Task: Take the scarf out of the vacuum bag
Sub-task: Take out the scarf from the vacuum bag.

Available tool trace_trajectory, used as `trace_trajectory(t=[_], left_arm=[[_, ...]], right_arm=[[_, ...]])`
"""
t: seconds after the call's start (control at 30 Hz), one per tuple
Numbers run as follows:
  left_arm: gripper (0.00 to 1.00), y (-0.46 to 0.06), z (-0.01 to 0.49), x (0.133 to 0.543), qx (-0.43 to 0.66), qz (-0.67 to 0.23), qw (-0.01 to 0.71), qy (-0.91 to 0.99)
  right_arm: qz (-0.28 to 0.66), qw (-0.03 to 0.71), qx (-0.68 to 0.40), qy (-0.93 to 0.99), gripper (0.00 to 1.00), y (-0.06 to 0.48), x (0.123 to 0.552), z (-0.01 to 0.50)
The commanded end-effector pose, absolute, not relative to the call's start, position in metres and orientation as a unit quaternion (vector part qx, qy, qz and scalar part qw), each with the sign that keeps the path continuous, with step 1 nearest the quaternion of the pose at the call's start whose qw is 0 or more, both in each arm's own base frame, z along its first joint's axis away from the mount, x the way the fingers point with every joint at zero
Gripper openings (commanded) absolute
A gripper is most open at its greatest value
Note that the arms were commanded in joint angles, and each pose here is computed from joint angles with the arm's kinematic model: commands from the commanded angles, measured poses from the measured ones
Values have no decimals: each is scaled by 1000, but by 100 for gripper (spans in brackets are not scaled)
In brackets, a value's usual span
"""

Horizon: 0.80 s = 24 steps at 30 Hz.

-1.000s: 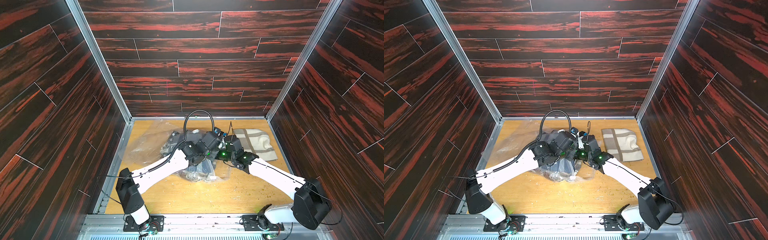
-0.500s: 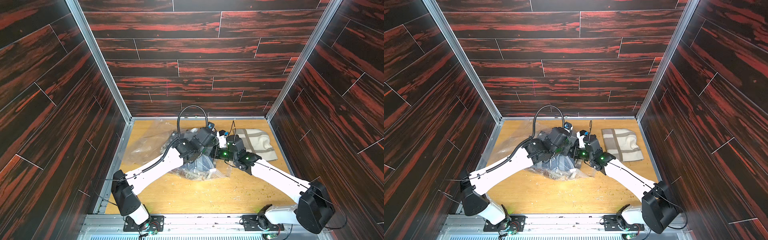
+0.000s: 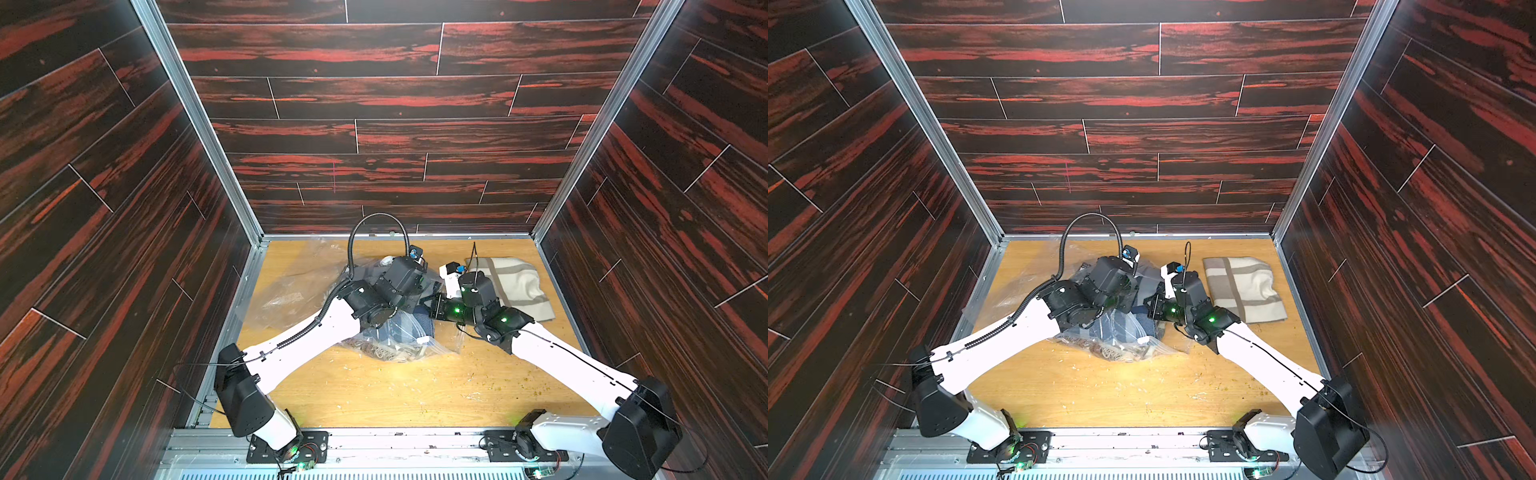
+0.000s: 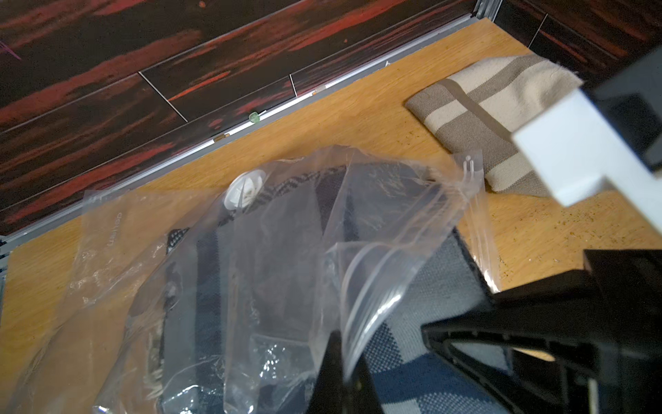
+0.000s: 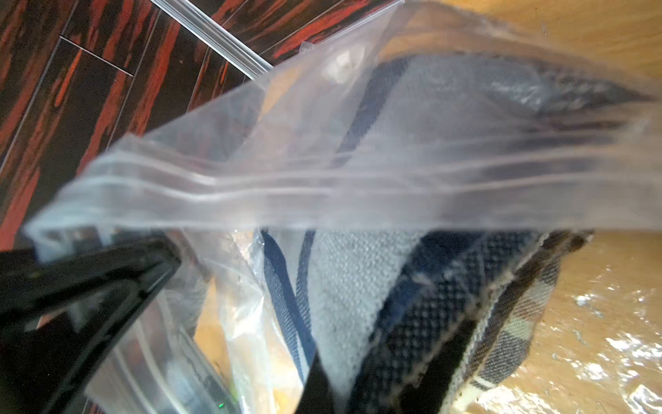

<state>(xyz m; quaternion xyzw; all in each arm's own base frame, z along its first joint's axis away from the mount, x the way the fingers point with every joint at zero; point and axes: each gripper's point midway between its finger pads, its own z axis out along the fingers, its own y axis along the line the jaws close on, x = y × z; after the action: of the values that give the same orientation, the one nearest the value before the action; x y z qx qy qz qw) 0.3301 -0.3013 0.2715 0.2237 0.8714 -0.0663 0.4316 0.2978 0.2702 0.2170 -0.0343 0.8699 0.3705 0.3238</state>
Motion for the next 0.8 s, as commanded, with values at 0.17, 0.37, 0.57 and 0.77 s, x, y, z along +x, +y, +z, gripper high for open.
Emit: trace_trajectory(t=[0.17,0.37,0.57,0.77], left_arm=[[0,-283,292,330,203,-65,456,864],[0,-286,293,332,204,-66,455,864],[0,-290,294,333,204,-69,453,865],[0,-290,294,335,205,-66,452,866]], right_arm=[[361,391,-30,846,0,251,302,267],[364,388,-43,846,0,255,303,277],[372,371,-53,849,5,266,308,271],[382,367,-59,846,39,270,306,272]])
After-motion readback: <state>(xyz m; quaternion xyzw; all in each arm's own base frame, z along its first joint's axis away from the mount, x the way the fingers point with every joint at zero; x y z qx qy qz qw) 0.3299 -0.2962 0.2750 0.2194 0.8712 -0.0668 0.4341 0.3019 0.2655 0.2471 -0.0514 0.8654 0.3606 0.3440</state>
